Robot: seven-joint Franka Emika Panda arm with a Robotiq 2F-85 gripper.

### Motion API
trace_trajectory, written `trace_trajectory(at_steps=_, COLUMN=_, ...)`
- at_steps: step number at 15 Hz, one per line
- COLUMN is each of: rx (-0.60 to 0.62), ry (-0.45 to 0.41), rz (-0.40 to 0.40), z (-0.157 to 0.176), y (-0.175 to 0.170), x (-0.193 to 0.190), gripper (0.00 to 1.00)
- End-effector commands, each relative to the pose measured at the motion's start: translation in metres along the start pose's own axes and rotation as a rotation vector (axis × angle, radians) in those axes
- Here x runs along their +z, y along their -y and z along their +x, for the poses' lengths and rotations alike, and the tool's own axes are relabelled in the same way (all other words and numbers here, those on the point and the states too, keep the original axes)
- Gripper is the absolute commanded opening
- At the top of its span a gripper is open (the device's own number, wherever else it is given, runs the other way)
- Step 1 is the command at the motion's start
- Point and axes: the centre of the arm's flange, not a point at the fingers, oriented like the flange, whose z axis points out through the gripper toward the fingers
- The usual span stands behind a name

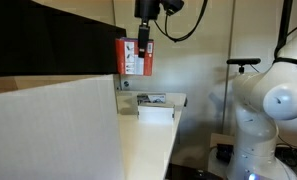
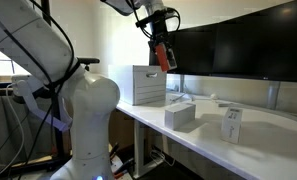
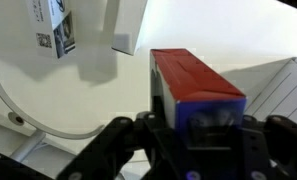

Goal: Pick up the three small boxes from the table and put them in the bigger box.

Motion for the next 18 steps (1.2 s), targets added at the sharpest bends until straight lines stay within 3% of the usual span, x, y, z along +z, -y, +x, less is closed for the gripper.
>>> trace_trajectory(at_steps=1, rx=-0.066, ry=-0.042, rz=0.042, z=0.038, y=0.009, x=-0.016, gripper=0.19)
trace_trajectory(at_steps=10, rx=-0.271, ry=-0.113, rz=0.048, z=0.110, y=0.048, x=-0.067, gripper=0.19)
trace_trajectory(at_steps=18, rx=-0.556, ry=-0.118, rz=0.101, z=0.163, y=0.101, x=-0.098, gripper=0.19)
